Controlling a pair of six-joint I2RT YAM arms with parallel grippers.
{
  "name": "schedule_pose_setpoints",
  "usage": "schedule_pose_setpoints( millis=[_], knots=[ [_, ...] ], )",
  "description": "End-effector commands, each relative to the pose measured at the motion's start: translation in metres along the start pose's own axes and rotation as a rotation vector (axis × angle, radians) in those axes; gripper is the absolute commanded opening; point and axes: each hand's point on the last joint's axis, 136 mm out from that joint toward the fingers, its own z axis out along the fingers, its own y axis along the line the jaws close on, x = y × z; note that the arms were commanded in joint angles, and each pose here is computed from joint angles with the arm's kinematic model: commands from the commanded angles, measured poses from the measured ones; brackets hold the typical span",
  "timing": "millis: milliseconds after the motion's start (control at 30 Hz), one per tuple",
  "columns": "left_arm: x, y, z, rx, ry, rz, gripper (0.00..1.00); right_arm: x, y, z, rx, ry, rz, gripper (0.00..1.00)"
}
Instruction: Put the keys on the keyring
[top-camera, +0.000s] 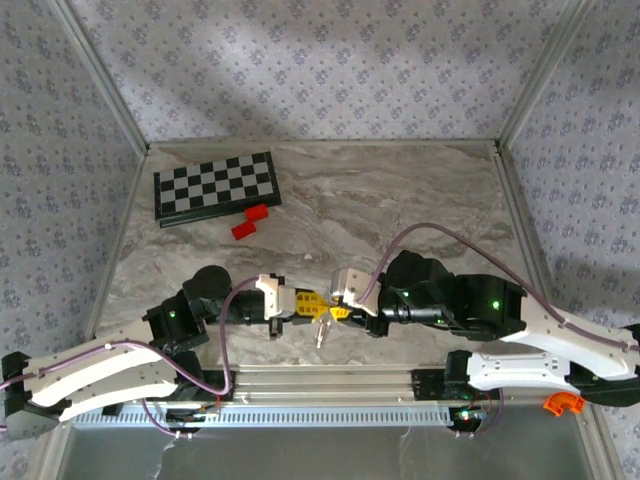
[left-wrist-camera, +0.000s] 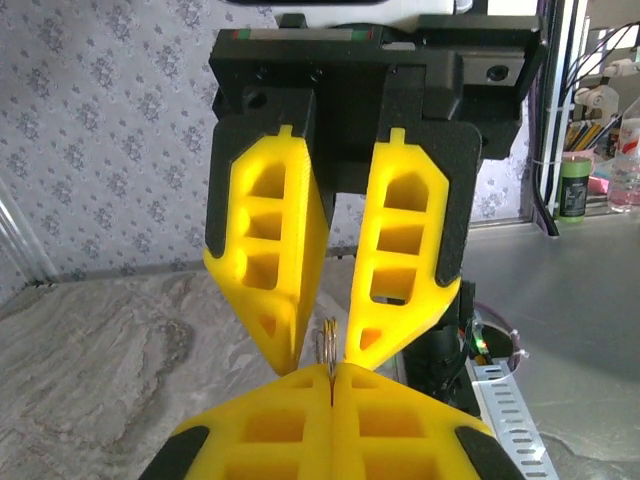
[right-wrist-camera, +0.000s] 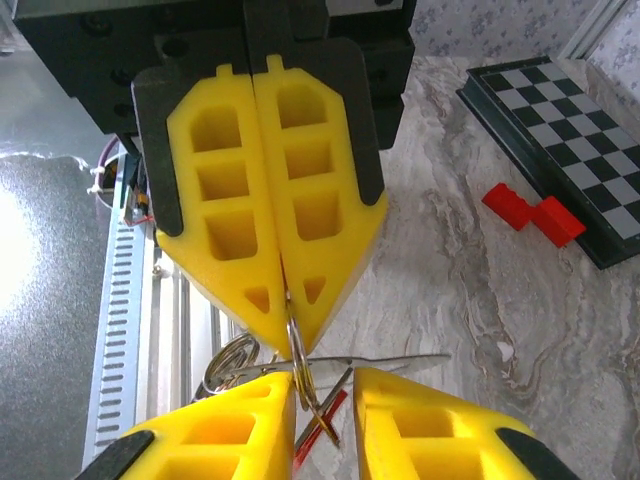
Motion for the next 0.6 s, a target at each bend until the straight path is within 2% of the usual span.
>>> schedule_pose_setpoints(
  millis=[0, 367, 567],
  knots=[
    [-0.026, -0.009, -0.005, 0.041, -0.104, 0.022, 0.00, -0.003, 0.004, -0.001, -0.012, -0.045, 0.019, 0.22],
    [-0.023, -0.011, -0.003, 0.060, -0.099, 0.000, 0.00, -0.014, 0.006, -0.007, -0.020, -0.148, 0.023, 0.17],
    [-0.021, -0.012, -0.002, 0.063, -0.090, -0.013, 0.00, -0.019, 0.008, -0.007, -0.032, -0.168, 0.021, 0.20]
  ],
)
